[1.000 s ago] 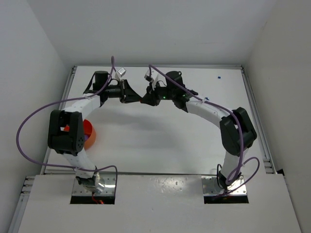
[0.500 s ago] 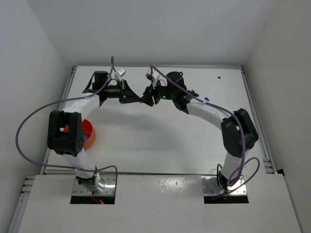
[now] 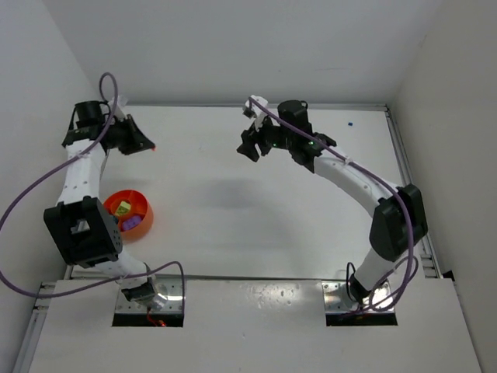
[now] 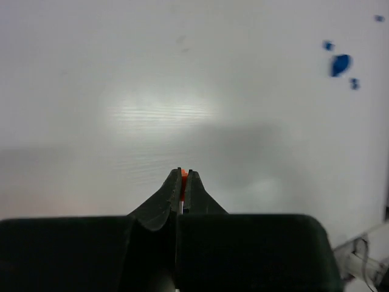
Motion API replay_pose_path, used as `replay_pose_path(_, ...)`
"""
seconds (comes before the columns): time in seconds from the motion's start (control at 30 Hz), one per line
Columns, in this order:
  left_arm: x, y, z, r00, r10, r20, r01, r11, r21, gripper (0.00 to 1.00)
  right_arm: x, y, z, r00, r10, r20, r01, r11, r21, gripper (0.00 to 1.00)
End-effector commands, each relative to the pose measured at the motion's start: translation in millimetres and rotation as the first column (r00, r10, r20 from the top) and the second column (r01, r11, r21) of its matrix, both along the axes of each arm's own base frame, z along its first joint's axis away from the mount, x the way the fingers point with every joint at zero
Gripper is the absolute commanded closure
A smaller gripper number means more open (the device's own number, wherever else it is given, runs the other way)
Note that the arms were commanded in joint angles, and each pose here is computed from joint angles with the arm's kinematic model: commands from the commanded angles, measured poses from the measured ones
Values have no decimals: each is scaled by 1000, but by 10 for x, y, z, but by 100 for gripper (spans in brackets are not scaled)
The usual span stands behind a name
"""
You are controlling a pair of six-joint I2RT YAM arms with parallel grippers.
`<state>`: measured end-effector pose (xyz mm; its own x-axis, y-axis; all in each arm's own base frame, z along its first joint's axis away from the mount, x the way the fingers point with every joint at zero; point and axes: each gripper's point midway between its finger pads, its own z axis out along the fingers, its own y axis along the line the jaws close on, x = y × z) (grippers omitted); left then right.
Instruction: Sort the legos into containers by color
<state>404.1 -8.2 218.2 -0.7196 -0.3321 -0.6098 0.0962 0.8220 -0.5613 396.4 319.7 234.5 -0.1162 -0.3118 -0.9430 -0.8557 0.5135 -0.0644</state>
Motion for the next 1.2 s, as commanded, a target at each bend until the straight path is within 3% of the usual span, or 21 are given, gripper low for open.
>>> replay_pose_path(0.0, -413, 717, -188, 978, 166, -127, -118, 940, 319, 100, 85, -232, -425, 993, -33, -116, 13, 985, -171, 37)
replay_pose_path(0.17, -868, 1408, -316, 923, 321, -210, -188, 855, 484, 100, 95, -363, -657, 982, 22, -189, -76, 956, -283, 37)
replay_pose_path(0.43, -1261, 1623, -545, 882, 389, -264, -182, 800, 571, 100, 350, -417, -812, 971, -16, -240, -63, 946, -318, 37)
replay_pose_path(0.93, -1218, 1574, -958, 876, 336, -346, -118, 845, 522, 100, 522, -381, -928, 960, -56, -274, -44, 937, -346, 38)
replay_pose_path(0.97, -1217, 1574, -999, 872, 334, -359, -112, 848, 518, 97, 522, -381, -928, 960, -56, -274, -44, 937, -346, 38)
replay_pose_path(1.03, -1161, 1591, -964, 881, 321, -346, -106, 849, 518, 81, 532, -394, -932, 961, -63, -270, -38, 935, -352, 38)
replay_pose_path(1.17, -1100, 1587, -932, 890, 310, -335, -108, 856, 506, 71, 560, -400, -924, 963, -70, -259, -27, 934, -355, 38)
